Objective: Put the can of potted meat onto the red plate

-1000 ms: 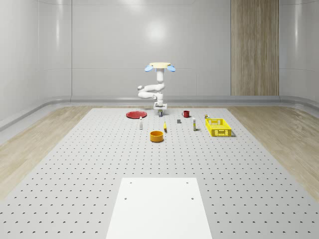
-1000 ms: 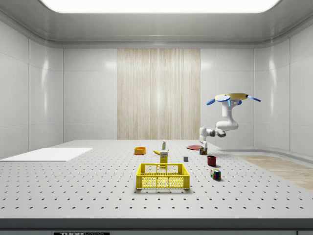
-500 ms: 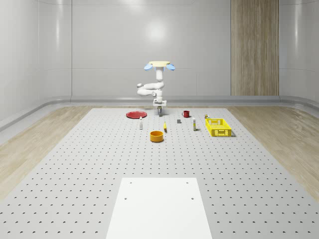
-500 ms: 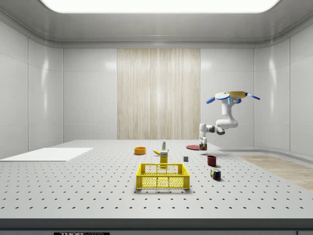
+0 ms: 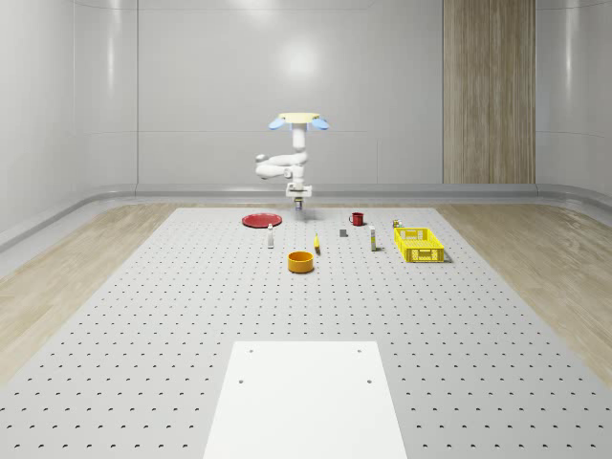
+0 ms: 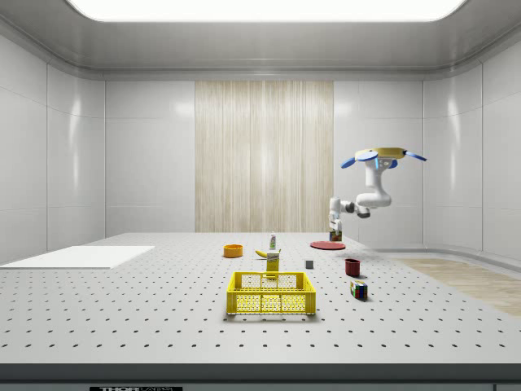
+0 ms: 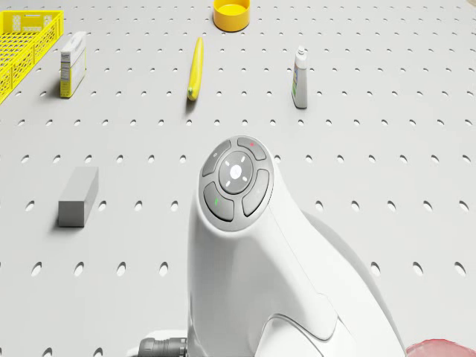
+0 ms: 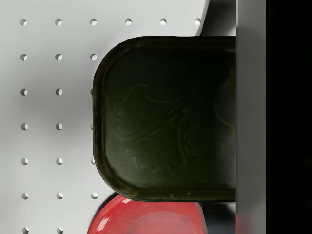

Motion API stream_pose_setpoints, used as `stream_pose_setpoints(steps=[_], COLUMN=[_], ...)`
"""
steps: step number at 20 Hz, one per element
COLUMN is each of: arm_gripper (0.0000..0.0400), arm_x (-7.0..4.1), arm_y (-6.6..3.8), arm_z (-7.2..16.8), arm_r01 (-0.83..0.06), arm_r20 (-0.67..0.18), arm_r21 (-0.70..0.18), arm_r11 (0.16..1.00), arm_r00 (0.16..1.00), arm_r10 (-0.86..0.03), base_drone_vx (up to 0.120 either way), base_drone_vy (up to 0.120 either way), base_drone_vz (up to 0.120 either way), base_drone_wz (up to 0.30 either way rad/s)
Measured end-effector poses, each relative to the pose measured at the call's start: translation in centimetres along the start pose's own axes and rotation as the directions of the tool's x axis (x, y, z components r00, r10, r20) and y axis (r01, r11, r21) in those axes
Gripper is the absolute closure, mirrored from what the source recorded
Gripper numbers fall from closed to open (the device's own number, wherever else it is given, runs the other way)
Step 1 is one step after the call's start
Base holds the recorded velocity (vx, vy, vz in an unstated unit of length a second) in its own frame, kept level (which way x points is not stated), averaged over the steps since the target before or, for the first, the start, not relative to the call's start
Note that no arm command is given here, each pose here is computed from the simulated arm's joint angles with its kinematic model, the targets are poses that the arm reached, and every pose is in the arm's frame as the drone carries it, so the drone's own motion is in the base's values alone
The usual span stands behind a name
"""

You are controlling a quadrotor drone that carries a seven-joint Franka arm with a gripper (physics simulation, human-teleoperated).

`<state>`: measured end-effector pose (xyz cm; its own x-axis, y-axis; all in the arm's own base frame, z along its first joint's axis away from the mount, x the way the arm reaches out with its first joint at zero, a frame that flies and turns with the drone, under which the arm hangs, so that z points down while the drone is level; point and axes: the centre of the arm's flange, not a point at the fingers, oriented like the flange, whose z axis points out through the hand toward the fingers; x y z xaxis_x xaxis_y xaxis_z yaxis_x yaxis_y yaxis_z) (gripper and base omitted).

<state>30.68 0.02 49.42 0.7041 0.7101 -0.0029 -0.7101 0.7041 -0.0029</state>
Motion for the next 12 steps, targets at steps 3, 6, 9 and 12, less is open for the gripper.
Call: stream_pose_setpoints(steps=[3,6,9,12], arm_gripper=[0.0115,0.0115,0.0115,0.0115], arm_x=[0.00,0.00,0.00,0.00], arm_y=[0.00,0.00,0.00,0.00], arm_z=[-0.07,-0.10,-0.12,-0.13], arm_r01=[0.000,0.000,-0.001,-0.001], arm_r20=[0.000,0.000,0.000,0.000], arm_r21=[0.000,0.000,0.000,0.000], arm_r11=[1.000,1.000,1.000,1.000], arm_r00=[1.000,1.000,1.000,1.000], arm_r10=[0.000,0.000,0.001,0.001], base_drone_vx=[0.000,0.000,0.000,0.000], base_drone_vy=[-0.120,-0.120,-0.120,-0.120], base_drone_vz=[0.000,0.000,0.000,0.000], base_drone_wz=[0.000,0.000,0.000,0.000])
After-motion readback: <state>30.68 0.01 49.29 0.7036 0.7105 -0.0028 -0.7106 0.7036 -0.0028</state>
